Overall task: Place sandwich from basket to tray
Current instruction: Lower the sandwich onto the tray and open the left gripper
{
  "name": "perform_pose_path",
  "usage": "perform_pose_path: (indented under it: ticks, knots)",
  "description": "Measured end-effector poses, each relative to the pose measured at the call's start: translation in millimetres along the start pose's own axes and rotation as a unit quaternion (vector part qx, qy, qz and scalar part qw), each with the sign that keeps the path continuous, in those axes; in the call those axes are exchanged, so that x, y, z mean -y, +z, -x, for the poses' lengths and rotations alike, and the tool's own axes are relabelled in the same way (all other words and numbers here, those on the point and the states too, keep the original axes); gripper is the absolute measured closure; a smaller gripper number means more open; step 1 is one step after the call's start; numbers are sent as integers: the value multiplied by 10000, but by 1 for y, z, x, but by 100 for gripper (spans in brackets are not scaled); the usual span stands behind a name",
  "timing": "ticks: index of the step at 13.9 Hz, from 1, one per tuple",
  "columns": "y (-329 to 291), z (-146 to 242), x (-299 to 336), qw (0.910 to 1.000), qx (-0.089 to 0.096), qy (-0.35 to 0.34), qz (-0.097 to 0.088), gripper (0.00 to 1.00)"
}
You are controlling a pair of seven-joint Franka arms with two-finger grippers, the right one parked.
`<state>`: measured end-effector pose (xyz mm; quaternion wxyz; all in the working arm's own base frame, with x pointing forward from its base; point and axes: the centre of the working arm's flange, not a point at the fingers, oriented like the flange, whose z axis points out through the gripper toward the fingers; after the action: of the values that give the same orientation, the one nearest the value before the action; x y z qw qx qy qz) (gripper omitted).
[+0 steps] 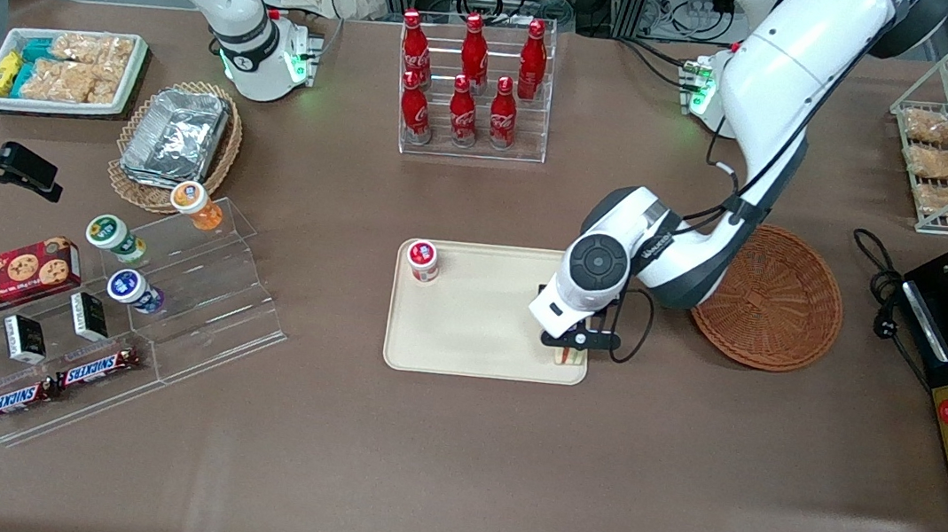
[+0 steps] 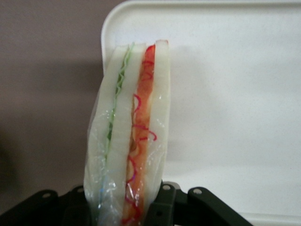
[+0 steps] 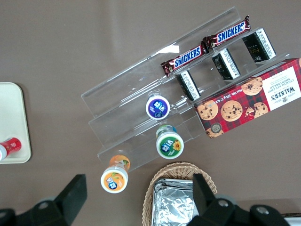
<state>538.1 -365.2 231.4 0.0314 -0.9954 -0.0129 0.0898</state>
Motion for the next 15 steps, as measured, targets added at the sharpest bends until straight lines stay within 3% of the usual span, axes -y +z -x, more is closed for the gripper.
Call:
perform_pose_path:
  ticks: [5, 6, 11, 15]
  knots:
    - [-2, -3, 0, 10000, -43, -23, 11, 54]
    - [-2, -4, 0, 10000, -44, -28, 10, 48]
    - [-9, -8, 1, 9999, -93, -69, 38, 1]
    - [-75, -19, 9, 9995, 7, -230, -197, 0]
